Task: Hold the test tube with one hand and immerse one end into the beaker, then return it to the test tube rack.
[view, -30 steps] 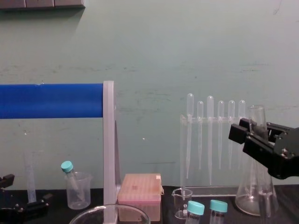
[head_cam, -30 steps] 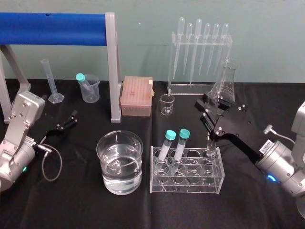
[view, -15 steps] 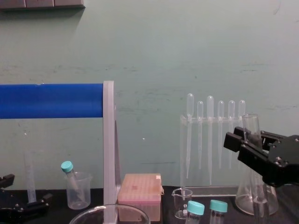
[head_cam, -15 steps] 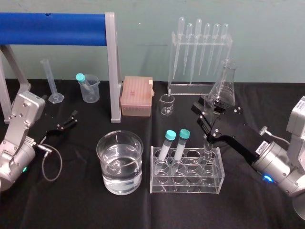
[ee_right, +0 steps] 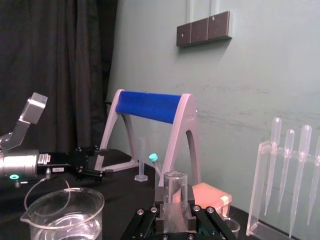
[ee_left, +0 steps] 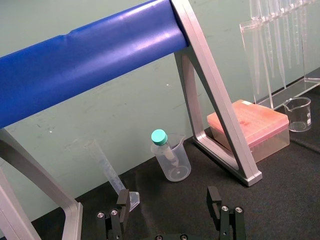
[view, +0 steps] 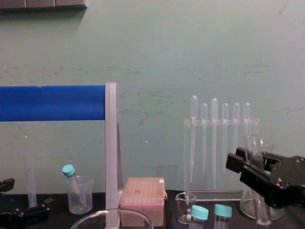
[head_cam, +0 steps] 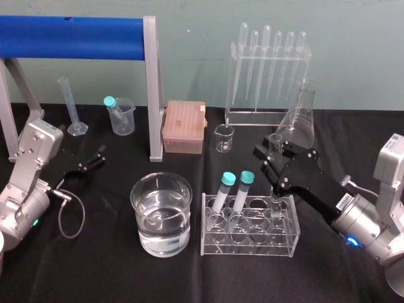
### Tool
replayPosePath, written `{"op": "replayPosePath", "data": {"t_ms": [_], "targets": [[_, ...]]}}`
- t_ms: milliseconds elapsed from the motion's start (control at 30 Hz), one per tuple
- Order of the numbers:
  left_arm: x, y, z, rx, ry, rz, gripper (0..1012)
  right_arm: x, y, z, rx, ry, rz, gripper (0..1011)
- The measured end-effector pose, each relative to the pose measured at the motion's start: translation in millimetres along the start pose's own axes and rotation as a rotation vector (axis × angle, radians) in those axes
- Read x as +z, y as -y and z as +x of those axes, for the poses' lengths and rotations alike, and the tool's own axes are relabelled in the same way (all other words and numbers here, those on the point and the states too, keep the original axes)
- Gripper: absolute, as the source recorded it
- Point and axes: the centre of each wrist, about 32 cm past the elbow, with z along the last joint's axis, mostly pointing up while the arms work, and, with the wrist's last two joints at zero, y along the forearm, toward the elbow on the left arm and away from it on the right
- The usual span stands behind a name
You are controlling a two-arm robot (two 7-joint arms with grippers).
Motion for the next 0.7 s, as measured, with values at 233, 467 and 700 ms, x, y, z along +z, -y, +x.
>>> {"op": "replayPosePath", "data": {"t_ms": [233,467,700], "targets": [[0.0,0.0,0.0,0.0,0.0,0.0,1000,-7.2,-0.7,-1.1,0.002,-0.018,-0.013,222],[0.0,0.0,0.0,0.0,0.0,0.0,1000,-10.6,-2.1,-1.9,0.006,-0.029,-0.024,222],[0.0,0.0,0.0,0.0,0.0,0.0,1000,-10.8,-2.4,-2.2,0.009,-0.034,-0.048,222]]}}
